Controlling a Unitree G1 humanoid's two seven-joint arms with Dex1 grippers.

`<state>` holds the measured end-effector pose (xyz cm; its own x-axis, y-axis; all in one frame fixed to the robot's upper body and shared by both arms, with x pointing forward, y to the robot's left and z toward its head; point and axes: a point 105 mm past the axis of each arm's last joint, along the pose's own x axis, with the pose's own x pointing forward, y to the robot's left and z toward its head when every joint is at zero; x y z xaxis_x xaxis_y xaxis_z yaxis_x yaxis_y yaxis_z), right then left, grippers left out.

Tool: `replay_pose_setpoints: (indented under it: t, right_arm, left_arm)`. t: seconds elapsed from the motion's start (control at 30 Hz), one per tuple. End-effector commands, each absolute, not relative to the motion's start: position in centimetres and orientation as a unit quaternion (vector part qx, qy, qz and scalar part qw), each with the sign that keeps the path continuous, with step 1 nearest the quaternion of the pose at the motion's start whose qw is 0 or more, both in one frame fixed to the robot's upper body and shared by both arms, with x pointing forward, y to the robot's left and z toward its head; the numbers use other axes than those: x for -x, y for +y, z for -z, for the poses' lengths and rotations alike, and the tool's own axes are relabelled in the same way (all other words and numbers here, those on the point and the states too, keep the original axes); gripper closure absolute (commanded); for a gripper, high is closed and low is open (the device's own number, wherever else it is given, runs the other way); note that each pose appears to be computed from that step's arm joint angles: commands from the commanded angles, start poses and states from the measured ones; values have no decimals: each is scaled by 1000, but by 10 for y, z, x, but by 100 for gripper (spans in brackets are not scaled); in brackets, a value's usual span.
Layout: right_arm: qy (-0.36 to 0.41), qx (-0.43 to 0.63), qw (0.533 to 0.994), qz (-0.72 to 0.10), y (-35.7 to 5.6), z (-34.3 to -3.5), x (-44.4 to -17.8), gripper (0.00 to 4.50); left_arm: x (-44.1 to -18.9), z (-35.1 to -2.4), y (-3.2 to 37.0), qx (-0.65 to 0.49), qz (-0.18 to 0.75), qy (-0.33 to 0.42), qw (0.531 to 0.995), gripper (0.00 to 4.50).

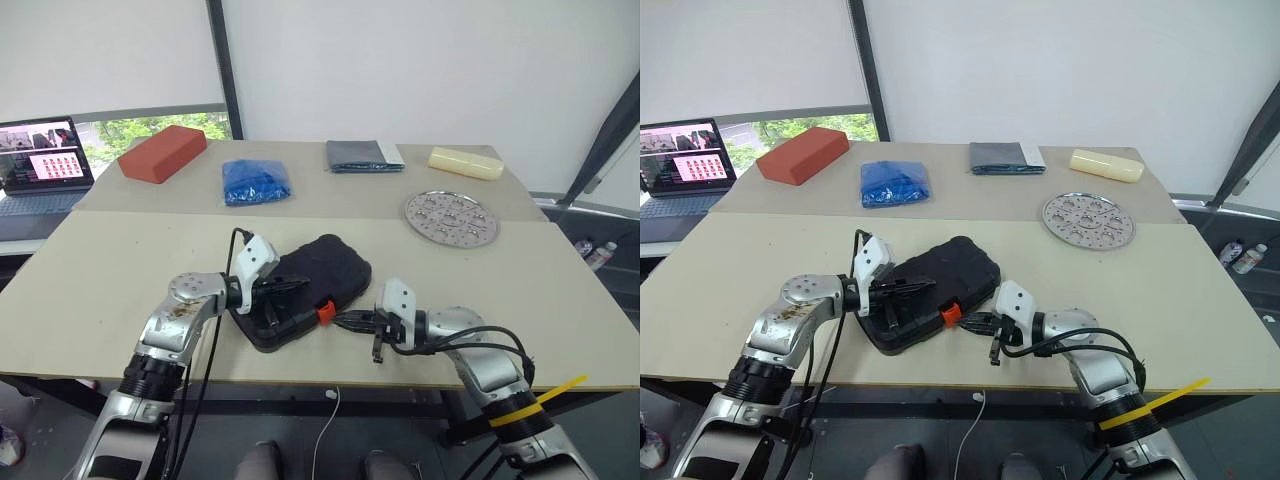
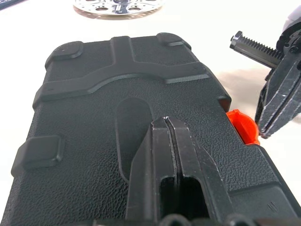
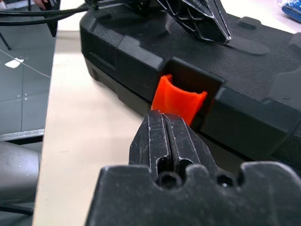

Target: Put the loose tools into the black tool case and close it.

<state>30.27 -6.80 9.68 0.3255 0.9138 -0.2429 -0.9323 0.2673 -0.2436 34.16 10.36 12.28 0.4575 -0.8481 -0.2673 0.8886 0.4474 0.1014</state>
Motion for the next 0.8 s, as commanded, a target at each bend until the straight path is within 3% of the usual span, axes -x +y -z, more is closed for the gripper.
replay_pose_setpoints:
  t: [0.03,0.8]
  right_arm:
    - [6,171,806,-566,-63,-107,-311,450]
    - [-5,153,807,-571,-31,-112,-329,450]
  left_arm:
    - [-334,-82,107,-88,508,171,840,449]
    - [-326,-67,111,-82,502,220,832,449]
